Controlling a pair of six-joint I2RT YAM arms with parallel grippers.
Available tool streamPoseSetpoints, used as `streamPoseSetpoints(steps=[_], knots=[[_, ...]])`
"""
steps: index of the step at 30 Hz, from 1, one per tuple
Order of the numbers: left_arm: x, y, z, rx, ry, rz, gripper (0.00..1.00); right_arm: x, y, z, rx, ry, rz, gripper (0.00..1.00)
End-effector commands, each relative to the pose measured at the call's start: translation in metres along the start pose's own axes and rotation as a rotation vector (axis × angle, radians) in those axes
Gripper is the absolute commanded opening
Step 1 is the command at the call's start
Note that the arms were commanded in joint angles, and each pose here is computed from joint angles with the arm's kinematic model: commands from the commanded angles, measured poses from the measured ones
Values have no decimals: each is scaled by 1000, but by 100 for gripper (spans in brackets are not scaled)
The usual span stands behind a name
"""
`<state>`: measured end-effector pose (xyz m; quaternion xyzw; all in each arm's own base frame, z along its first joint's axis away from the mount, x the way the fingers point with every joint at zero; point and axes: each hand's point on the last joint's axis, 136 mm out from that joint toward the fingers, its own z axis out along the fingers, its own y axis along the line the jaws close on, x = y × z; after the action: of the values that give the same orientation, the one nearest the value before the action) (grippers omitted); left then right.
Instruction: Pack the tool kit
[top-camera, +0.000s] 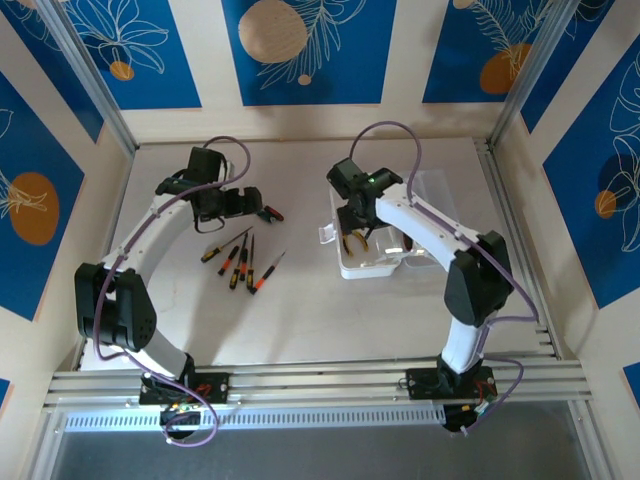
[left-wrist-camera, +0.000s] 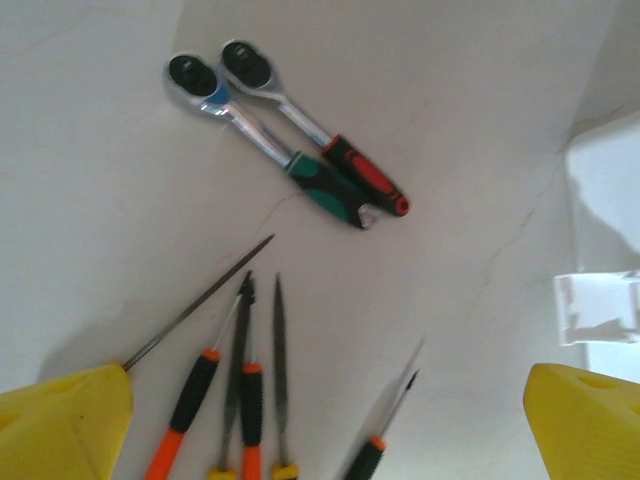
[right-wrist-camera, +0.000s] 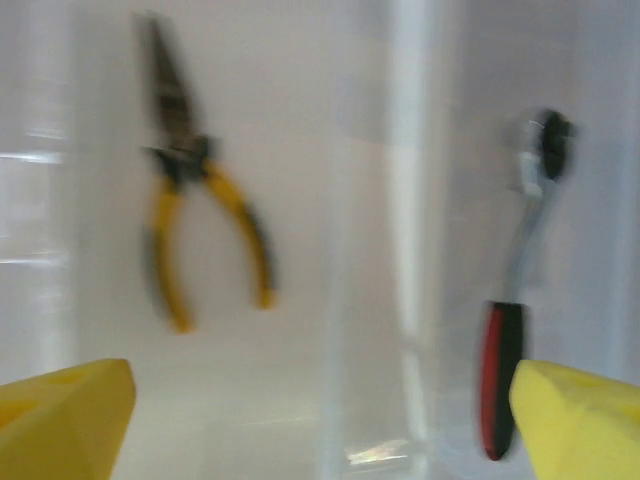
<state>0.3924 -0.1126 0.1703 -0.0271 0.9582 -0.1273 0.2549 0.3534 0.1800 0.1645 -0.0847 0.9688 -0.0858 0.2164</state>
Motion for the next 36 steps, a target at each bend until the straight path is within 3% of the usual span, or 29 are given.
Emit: streamPoseSetpoints(steps=[1,6,11,15,30,36], knots=[[33,32,10,-151,134,48,100,-19,50,-42,-319,-112,-49,99],[61,64,28,-269,215,50,98,-18,68,-49,-425,-113,-58,99],[72,87,42,-328,247,23,74,-12,72,-42,-433,-80,-65,99],[74,104,48,-379,281,32,63,-10,72,-38,-436,-69,-58,99],[87,131,88,-405,390,39,60,-8,64,-31,-428,-47,-29,99],[89,132,102,-387,426,36,45,-8,61,-30,-422,-44,-21,99]])
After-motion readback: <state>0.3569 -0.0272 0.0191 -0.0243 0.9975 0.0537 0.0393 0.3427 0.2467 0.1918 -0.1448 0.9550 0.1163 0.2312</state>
